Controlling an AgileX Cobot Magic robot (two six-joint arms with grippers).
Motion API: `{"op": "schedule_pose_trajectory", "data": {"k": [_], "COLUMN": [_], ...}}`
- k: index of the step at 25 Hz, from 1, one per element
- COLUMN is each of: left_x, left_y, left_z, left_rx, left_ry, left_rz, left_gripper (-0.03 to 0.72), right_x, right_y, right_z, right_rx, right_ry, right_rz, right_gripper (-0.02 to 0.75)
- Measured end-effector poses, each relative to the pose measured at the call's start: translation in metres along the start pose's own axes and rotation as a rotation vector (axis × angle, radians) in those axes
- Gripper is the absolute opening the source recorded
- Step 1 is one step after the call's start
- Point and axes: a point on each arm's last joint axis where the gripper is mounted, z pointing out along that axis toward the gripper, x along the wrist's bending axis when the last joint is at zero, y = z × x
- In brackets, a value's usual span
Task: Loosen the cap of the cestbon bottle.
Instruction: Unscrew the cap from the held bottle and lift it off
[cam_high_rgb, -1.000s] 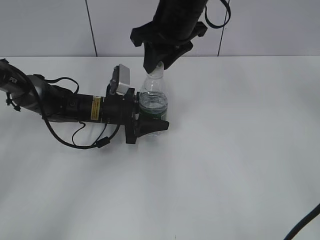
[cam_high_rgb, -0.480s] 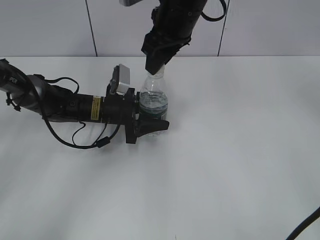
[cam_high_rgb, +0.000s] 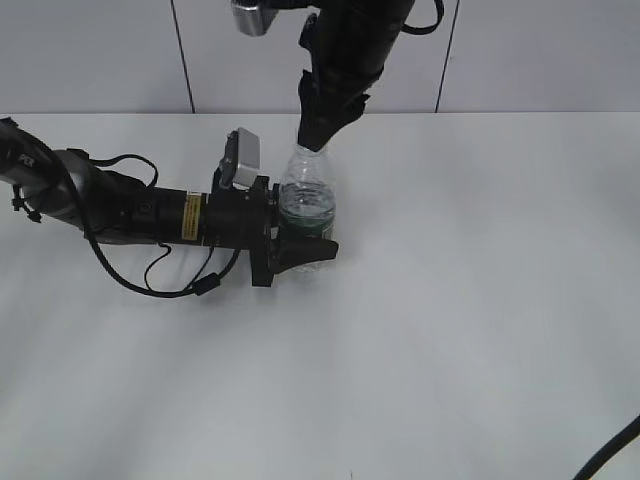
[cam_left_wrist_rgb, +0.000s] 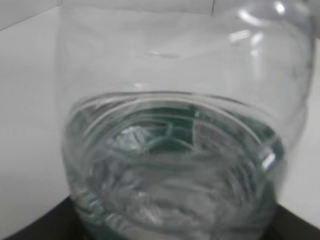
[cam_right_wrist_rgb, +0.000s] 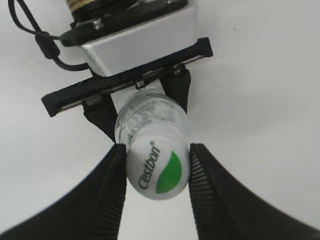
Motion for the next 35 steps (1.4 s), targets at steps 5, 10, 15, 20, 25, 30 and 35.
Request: {"op": "schedule_pose_trajectory", "data": {"k": [5, 10, 15, 20, 25, 30, 35], "left_x": [0.0, 0.0, 0.0, 0.0, 0.0, 0.0, 0.0], "left_y": [0.0, 0.0, 0.0, 0.0, 0.0, 0.0, 0.0], "left_z": [0.0, 0.0, 0.0, 0.0, 0.0, 0.0, 0.0], "left_rx": [-0.001, -0.001, -0.002, -0.002, -0.002, -0.001, 0.0], "left_ry": [0.001, 0.001, 0.002, 0.003, 0.003, 0.002, 0.0], "left_rz": [-0.003, -0.003, -0.003, -0.004, -0.004, -0.001, 0.001], "left_gripper": [0.412, 0.412, 0.412, 0.412, 0.412, 0.411, 0.411], "right_x": [0.0, 0.0, 0.0, 0.0, 0.0, 0.002, 0.002], "right_y": [0.0, 0.0, 0.001, 0.001, 0.001, 0.003, 0.004], "right_z": [0.0, 0.0, -0.001, -0.001, -0.003, -0.017, -0.024], "right_rx": [0.0, -0.002, -0.005, -0.005, -0.006, -0.019, -0.025], "right_ry": [0.0, 0.001, -0.001, -0.001, -0.003, -0.029, -0.042], "right_rz": [-0.155, -0.268, -0.286, -0.288, -0.29, -0.297, -0.273], "right_gripper": [0.29, 0.29, 0.29, 0.29, 0.288, 0.288, 0.288]}}
